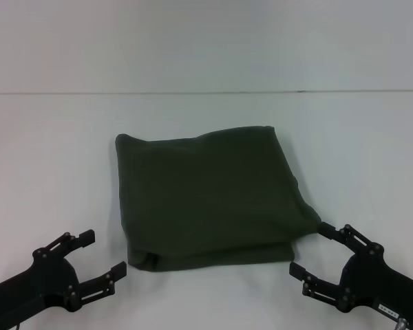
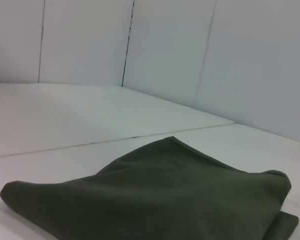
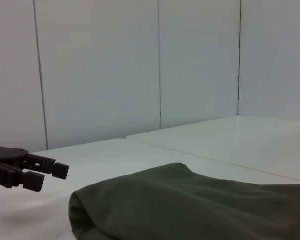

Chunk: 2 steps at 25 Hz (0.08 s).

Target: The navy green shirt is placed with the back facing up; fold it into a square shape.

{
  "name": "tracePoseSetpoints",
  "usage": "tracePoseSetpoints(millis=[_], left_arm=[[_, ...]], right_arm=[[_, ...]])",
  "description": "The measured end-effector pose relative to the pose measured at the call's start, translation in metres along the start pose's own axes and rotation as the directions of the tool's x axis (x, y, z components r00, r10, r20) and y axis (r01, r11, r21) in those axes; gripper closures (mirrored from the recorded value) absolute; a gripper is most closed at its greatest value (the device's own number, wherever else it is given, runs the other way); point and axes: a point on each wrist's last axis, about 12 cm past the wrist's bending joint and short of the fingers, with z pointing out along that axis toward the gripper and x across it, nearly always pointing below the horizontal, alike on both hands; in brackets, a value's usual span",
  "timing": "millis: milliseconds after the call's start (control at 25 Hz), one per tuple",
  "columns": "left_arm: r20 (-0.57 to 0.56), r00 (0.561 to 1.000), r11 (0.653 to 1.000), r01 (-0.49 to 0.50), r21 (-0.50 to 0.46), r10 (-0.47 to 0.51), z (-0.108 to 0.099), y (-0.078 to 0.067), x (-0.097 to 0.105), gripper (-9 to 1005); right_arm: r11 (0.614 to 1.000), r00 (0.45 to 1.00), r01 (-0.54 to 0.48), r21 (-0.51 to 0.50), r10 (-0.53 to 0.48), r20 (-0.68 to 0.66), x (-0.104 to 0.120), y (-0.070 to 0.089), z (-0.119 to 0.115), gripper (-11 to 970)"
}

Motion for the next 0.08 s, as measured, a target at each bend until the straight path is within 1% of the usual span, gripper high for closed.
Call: tracePoseSetpoints(millis=[80], left_arm=[[0.002,1.000,1.000,0.001,0.000,-0.001,0.0002,-0.0002,-0.0001,76]], right_arm=[[1.000,1.000,0.000,-0.001,0.000,0.002,-0.0002,0.0001,0.0002,17]])
